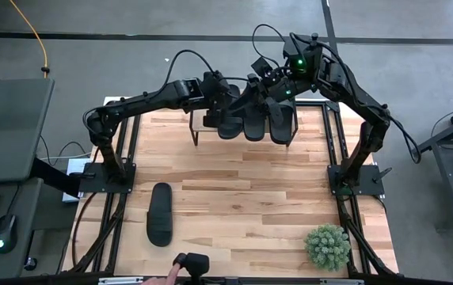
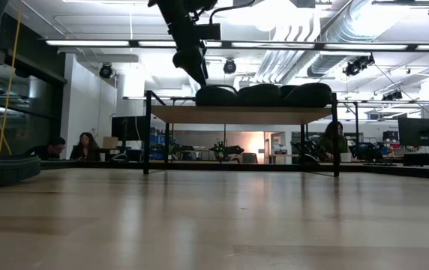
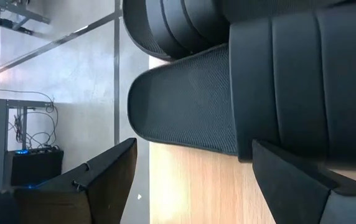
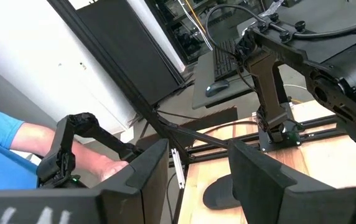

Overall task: Pick and place slides into the shelf
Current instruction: Put the black slide on the shelf

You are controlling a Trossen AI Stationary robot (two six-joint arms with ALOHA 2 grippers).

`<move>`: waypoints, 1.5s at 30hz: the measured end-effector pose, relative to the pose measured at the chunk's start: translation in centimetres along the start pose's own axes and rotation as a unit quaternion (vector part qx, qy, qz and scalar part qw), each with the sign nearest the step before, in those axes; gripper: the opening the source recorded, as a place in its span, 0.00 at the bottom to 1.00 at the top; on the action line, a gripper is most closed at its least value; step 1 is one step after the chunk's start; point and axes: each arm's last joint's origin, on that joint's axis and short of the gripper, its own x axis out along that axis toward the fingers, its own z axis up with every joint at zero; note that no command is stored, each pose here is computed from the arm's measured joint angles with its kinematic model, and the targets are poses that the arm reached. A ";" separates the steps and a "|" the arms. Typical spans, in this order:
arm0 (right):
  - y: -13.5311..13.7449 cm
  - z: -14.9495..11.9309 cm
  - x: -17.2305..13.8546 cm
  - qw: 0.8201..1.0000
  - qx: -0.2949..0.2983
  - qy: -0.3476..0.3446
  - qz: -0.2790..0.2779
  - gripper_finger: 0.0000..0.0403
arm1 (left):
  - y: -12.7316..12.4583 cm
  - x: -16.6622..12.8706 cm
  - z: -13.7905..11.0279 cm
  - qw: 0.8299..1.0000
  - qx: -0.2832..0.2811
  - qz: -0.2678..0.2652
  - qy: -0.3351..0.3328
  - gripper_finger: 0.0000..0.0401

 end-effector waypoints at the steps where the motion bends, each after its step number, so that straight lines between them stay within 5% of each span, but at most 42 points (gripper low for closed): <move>1: 0.0 0.0 0.0 1.000 0.000 0.000 0.000 0.39 | 0.0 0.0 0.0 1.000 -0.001 0.001 -0.002 0.74; 17: 0.0 0.0 0.0 1.000 0.000 0.000 0.000 0.39 | 0.2 -0.4 -0.3 0.999 0.002 0.028 0.026 0.74; 45: 0.0 0.0 0.0 1.000 -0.014 -0.002 -0.006 0.39 | 1.7 -12.3 -5.7 0.992 -0.111 0.045 0.032 0.74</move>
